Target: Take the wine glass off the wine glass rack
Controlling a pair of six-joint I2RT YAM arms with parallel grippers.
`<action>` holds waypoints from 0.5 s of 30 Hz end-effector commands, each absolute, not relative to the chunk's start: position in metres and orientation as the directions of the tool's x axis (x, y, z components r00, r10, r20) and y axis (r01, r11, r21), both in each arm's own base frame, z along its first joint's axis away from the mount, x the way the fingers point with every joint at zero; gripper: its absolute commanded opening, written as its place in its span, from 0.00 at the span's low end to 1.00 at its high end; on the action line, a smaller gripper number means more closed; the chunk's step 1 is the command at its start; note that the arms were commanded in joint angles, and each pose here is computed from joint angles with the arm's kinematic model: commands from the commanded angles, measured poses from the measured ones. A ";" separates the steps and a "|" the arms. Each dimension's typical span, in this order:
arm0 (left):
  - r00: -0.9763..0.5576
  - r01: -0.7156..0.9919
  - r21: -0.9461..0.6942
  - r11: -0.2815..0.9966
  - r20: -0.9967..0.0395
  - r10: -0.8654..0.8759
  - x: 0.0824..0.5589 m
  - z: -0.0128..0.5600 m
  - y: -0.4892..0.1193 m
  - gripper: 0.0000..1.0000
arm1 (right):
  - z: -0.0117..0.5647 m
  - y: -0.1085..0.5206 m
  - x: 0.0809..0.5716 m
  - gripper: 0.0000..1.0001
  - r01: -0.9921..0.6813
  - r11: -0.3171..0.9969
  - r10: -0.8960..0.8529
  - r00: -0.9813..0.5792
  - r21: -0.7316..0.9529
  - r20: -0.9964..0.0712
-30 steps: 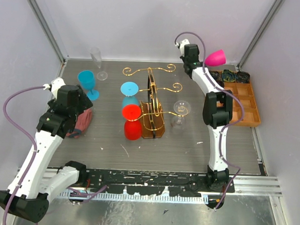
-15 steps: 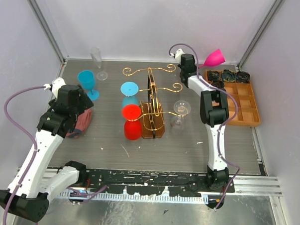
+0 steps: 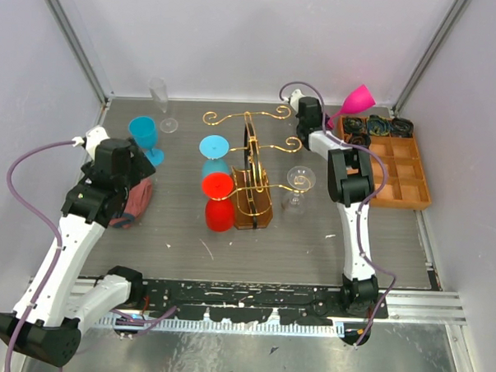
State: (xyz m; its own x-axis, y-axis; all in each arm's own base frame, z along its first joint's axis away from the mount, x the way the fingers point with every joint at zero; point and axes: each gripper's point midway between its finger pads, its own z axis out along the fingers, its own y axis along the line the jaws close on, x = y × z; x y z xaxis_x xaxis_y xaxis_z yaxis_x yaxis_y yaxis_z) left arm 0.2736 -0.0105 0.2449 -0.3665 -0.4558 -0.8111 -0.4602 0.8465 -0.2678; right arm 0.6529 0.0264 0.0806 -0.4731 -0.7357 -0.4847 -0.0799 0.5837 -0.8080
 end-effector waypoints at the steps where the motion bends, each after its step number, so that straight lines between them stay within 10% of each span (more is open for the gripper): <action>1: -0.327 -0.438 -0.313 0.843 -0.818 -0.473 0.283 0.254 -0.015 0.98 | 0.082 0.020 0.661 0.01 -0.034 0.571 -0.734 -0.468 -0.821 -0.491; 15: -0.312 -0.443 -0.319 0.838 -0.821 -0.477 0.286 0.251 -0.015 0.98 | 0.052 0.031 0.650 0.01 -0.122 0.547 -0.769 -0.463 -0.828 -0.440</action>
